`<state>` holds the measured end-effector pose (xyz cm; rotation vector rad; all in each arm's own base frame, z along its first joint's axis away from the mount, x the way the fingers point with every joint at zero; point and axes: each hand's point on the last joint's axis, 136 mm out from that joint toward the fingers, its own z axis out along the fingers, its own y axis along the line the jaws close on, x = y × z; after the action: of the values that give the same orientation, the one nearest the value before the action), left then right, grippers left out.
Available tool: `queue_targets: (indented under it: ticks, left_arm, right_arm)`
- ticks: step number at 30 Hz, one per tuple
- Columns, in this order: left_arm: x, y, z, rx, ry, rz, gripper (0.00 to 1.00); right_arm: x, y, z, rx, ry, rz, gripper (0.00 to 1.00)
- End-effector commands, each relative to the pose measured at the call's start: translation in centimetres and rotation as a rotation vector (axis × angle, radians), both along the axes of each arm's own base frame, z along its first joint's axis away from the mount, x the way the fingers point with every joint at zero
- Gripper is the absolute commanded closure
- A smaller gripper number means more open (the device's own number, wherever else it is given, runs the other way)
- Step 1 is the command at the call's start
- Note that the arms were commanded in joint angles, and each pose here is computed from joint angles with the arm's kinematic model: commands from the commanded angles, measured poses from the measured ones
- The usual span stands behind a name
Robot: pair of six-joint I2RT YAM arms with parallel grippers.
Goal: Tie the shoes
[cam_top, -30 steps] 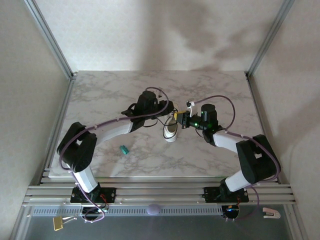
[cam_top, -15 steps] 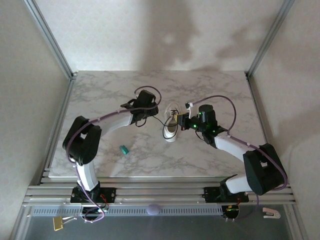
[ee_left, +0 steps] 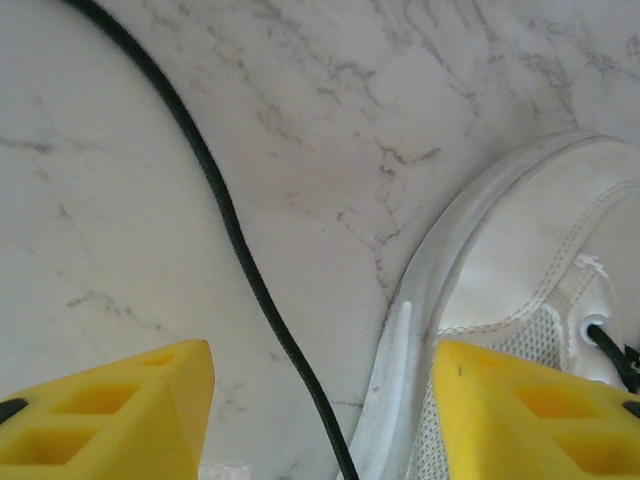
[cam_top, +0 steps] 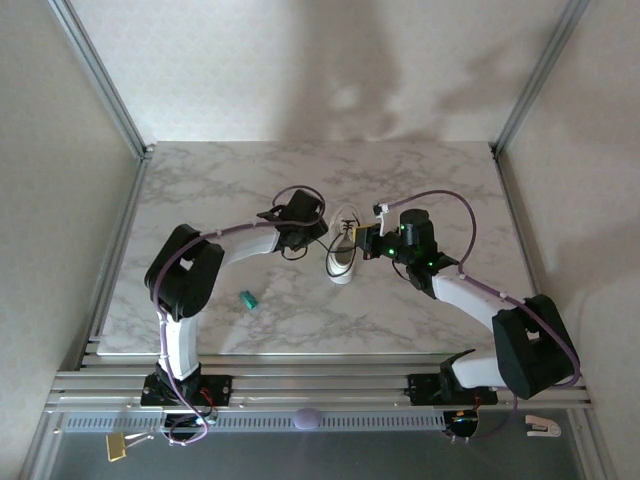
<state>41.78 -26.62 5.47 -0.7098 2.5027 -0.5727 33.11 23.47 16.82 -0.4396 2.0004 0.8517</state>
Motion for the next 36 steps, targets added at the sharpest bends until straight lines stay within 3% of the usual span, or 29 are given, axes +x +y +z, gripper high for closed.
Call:
queue_targets:
  ticks: [1, 25, 36]
  left_arm:
    - [-0.5, 0.1, -1.0, -0.047, 0.044, 0.071, 0.40]
    - [-1.2, -3.4, -3.4, -0.214, 0.119, 0.068, 0.43]
    - [0.6, -3.3, -4.3, -0.202, 0.098, 0.106, 0.61]
  right_arm:
    - [-0.4, -0.2, 0.6, 0.006, -0.018, -0.010, 1.00]
    - [-0.7, -0.3, 0.2, 0.008, -0.013, -0.011, 1.00]
    - [-0.9, -0.3, 0.2, 0.013, -0.007, -0.005, 1.00]
